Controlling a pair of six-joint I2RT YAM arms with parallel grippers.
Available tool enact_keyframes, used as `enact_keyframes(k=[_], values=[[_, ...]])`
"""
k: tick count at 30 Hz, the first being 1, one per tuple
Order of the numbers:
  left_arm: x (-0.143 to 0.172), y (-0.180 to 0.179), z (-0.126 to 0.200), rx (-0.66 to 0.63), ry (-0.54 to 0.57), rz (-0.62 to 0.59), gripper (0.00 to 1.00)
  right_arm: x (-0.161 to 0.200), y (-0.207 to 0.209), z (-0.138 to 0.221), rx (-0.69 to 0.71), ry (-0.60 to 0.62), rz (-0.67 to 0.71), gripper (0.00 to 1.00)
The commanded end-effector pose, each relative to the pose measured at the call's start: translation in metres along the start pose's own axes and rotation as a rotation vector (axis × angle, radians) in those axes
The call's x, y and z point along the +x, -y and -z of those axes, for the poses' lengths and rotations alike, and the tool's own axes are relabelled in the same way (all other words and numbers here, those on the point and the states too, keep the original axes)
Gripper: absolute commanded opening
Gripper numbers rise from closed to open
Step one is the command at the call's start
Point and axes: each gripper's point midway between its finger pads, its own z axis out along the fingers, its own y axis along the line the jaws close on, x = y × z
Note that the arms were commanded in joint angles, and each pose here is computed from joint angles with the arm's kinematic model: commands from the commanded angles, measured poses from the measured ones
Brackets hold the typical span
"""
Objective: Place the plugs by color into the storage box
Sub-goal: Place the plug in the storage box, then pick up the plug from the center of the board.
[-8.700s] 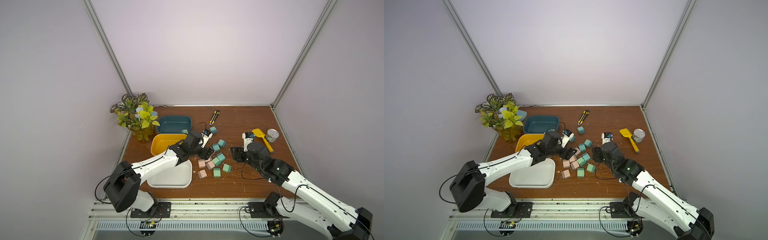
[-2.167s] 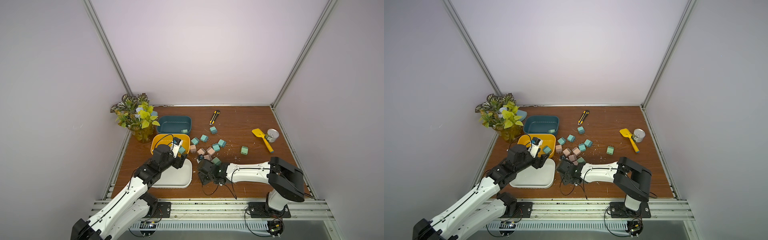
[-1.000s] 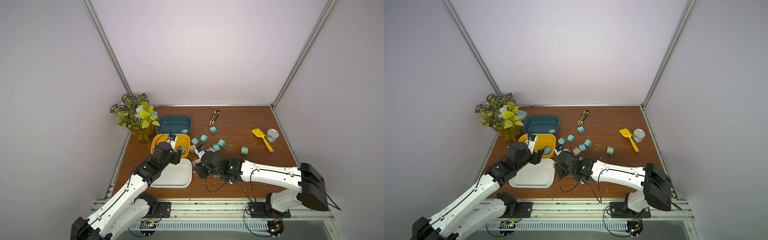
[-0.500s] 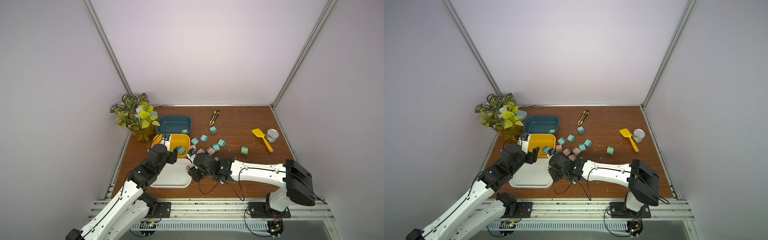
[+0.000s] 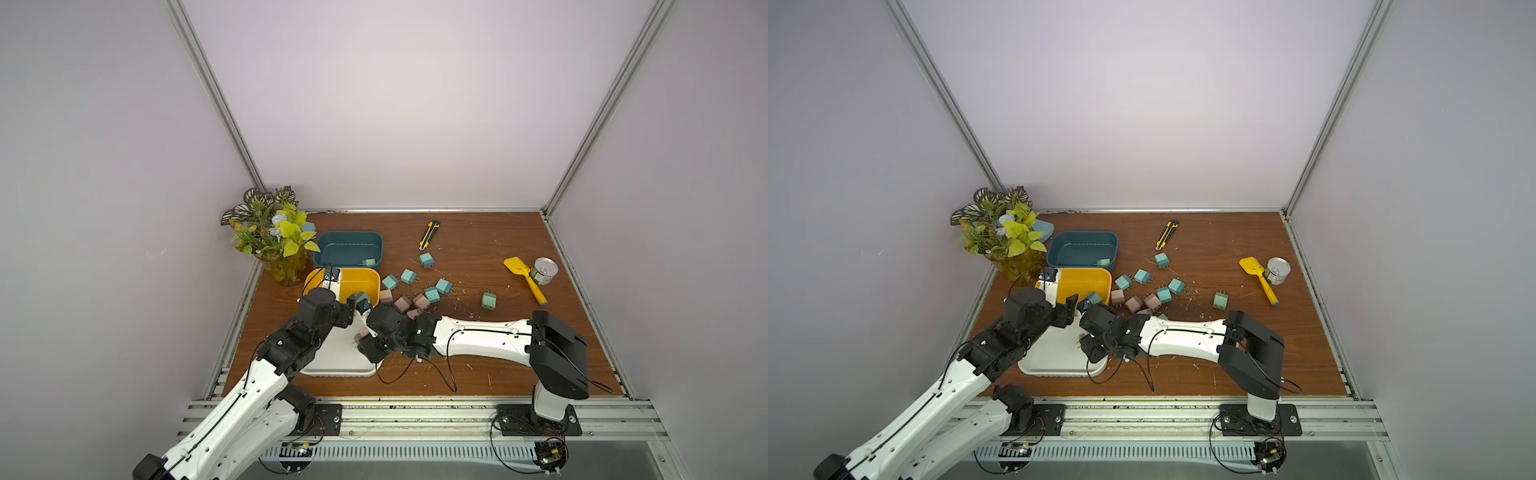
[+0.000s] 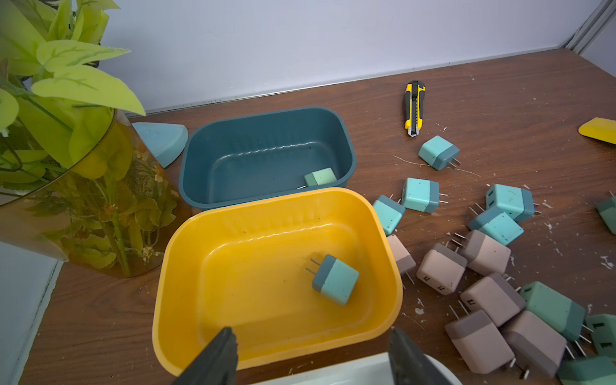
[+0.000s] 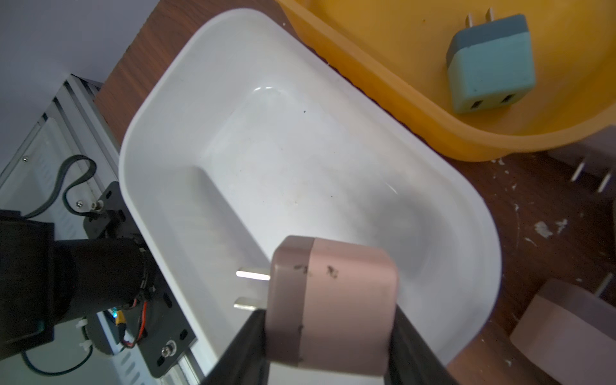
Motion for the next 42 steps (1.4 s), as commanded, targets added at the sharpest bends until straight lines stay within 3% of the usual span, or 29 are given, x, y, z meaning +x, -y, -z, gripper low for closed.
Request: enact_keyframes(k=[1, 6, 13, 30, 42], values=[[-0.001, -0.002, 0.001, -0.014, 0.015, 0.001, 0.73, -0.019, -0.023, 0.005, -0.059, 0.040, 0.020, 0.52], [-0.001, -0.002, 0.002, -0.011, 0.021, 0.001, 0.74, -0.019, -0.018, 0.005, -0.017, 0.040, 0.016, 0.63], [0.001, 0.000, 0.000, -0.002, 0.009, -0.001, 0.74, -0.030, -0.009, 0.021, 0.033, 0.095, -0.006, 0.62], [0.005, 0.005, -0.005, 0.017, -0.012, -0.009, 0.74, -0.054, 0.038, 0.100, 0.211, 0.341, -0.067, 0.61], [-0.001, 0.028, -0.024, 0.096, -0.076, -0.021, 0.73, -0.040, 0.110, 0.149, 0.364, 0.406, -0.139, 0.62]])
